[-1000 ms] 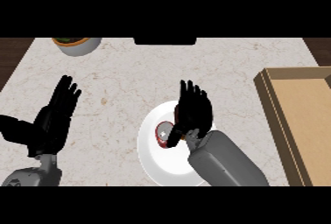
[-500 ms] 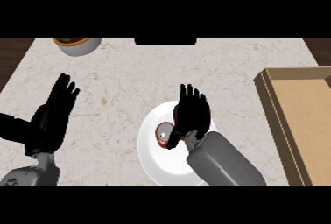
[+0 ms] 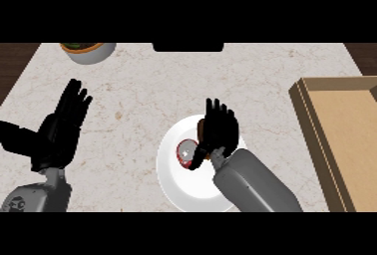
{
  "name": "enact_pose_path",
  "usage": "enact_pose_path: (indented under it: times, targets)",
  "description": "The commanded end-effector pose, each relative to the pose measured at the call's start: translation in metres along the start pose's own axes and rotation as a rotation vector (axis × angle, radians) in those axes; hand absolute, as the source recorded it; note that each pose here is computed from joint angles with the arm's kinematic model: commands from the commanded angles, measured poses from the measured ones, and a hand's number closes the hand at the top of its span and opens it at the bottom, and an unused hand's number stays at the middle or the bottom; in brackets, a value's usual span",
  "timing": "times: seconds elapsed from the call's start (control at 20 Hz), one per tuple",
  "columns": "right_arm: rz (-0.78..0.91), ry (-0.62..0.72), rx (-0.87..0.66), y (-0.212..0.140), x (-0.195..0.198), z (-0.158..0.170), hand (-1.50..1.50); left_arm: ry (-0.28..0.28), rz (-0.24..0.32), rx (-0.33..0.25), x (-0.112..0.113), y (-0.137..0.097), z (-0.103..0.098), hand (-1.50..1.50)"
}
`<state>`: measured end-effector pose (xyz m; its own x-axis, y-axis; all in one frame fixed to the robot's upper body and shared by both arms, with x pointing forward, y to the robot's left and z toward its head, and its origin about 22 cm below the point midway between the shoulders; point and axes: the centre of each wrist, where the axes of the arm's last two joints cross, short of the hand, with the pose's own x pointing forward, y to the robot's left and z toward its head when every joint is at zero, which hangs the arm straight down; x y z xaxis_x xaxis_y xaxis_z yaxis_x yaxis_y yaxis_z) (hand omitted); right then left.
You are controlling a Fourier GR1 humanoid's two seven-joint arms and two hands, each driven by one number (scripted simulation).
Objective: Pick the sweet potato from the plate and place it in the cardboard box
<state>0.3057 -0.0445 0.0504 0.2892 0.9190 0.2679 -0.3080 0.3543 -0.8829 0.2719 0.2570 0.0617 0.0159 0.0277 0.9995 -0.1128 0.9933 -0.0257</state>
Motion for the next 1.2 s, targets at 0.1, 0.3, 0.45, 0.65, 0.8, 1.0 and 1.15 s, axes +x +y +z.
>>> enact_pose_path:
  times: [0.1, 0.3, 0.45, 0.65, 0.8, 1.0, 1.15]
  targets:
    - [0.031, 0.073, -0.002, 0.015, 0.003, -0.005, -1.50, 0.007, 0.000, -0.012, -0.002, 0.014, 0.018, 0.00]
    - [0.015, 0.061, -0.012, 0.028, 0.000, -0.006, -1.50, 0.000, -0.013, -0.014, -0.007, 0.013, 0.008, 0.00]
    - [0.046, 0.058, 0.008, 0.035, -0.012, -0.003, -1.50, -0.008, 0.004, -0.003, -0.005, 0.004, 0.003, 0.00]
    - [0.047, 0.046, -0.003, 0.028, -0.009, -0.019, -1.50, -0.001, -0.003, -0.018, 0.005, 0.005, -0.010, 0.00]
    - [0.102, 0.005, -0.022, 0.035, -0.004, -0.019, 1.50, 0.000, -0.004, 0.000, 0.006, 0.004, 0.007, 0.00]
    - [0.197, -0.041, -0.046, 0.041, -0.023, -0.006, 1.50, 0.003, 0.014, 0.010, -0.020, 0.004, 0.010, 0.00]
    - [0.193, -0.038, -0.111, 0.038, 0.002, -0.016, 1.50, 0.007, -0.005, -0.016, -0.002, 0.001, 0.008, 0.00]
